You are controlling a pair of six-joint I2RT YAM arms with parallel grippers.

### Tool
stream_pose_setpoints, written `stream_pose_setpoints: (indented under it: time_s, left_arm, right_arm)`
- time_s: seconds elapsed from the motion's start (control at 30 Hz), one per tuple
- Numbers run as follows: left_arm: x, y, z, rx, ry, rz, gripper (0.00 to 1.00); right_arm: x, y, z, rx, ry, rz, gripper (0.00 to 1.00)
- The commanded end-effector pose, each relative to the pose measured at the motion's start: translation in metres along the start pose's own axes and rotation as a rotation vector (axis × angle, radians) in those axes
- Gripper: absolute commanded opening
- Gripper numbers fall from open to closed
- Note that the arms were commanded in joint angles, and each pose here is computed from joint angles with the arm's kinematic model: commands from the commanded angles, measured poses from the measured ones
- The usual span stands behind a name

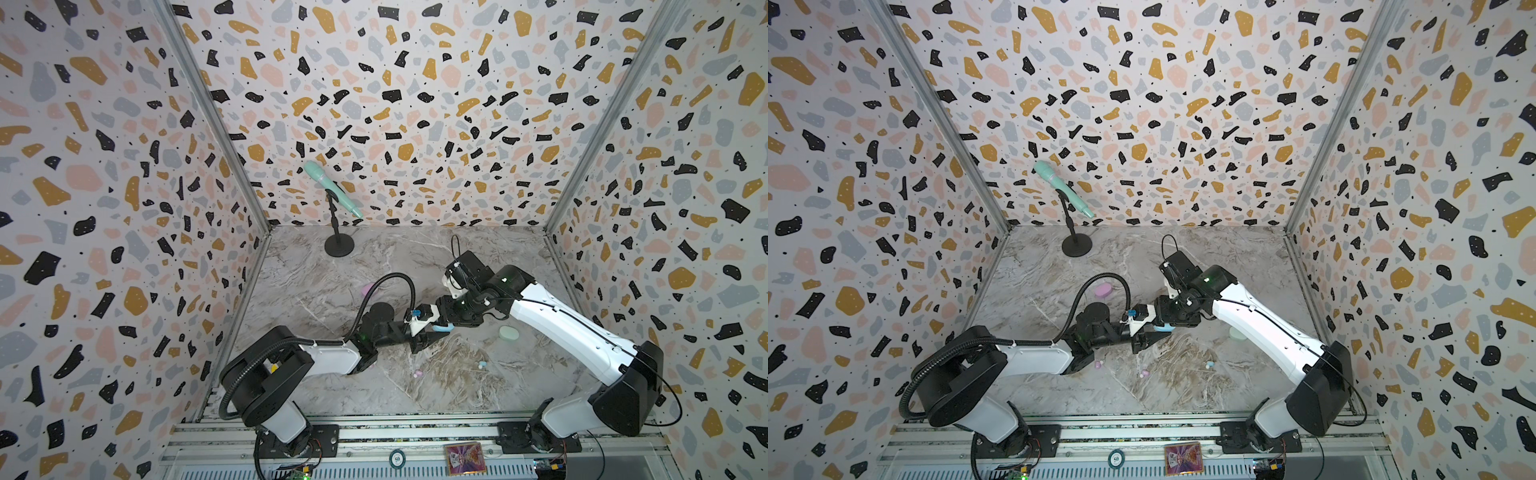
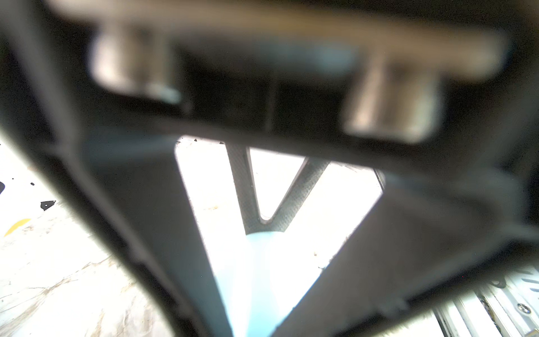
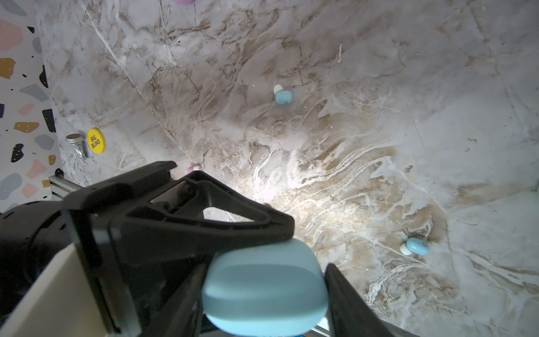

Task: Insert wireless bluetooth earbuds into charging case
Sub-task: Pass the charging case.

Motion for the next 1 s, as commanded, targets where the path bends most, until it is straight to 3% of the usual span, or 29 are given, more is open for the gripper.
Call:
stream_pose_setpoints:
  time_s: [0.0,0.2,0.5,0.63,0.8,0.97]
  left_arm:
    - [-0.001,0.019,0.005,-0.065,0.005,-0.061,0.37]
    - [0.003,0.02,0.003,-0.025,0.001,-0.063,0.36]
    - [0.012,0.021,-0.006,0.032,-0.056,-0.037,0.35]
    - [0.015,0.023,-0.009,0.052,-0.113,-0.007,0.34]
    - [0.02,0.029,-0.013,0.055,-0.201,0.023,0.33]
    - [0.023,0.032,-0.014,0.053,-0.251,0.057,0.32]
  right_arm:
    - [0.024,-0.002,0.007,0.003,0.049,-0.041,0.66]
    - [0.036,-0.003,0.008,0.01,0.077,-0.06,0.75]
    - [0.068,-0.003,-0.017,0.037,0.105,-0.13,0.8]
    - [0.075,-0.013,-0.024,0.236,0.112,-0.173,0.75]
    - [0.072,-0.044,-0.012,0.582,0.093,-0.233,0.69]
    - [0.064,-0.059,-0.008,0.761,0.099,-0.269,0.69]
Point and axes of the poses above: each gripper's point midway between its finger pads, its own x axis back along the fingers, its own z axis along the line the jaws close on, y = z × x, the point moved 10 cm from there along x, back along the fingers, and after that the axes turned 11 degrees about -x, right-handed, at the moved point
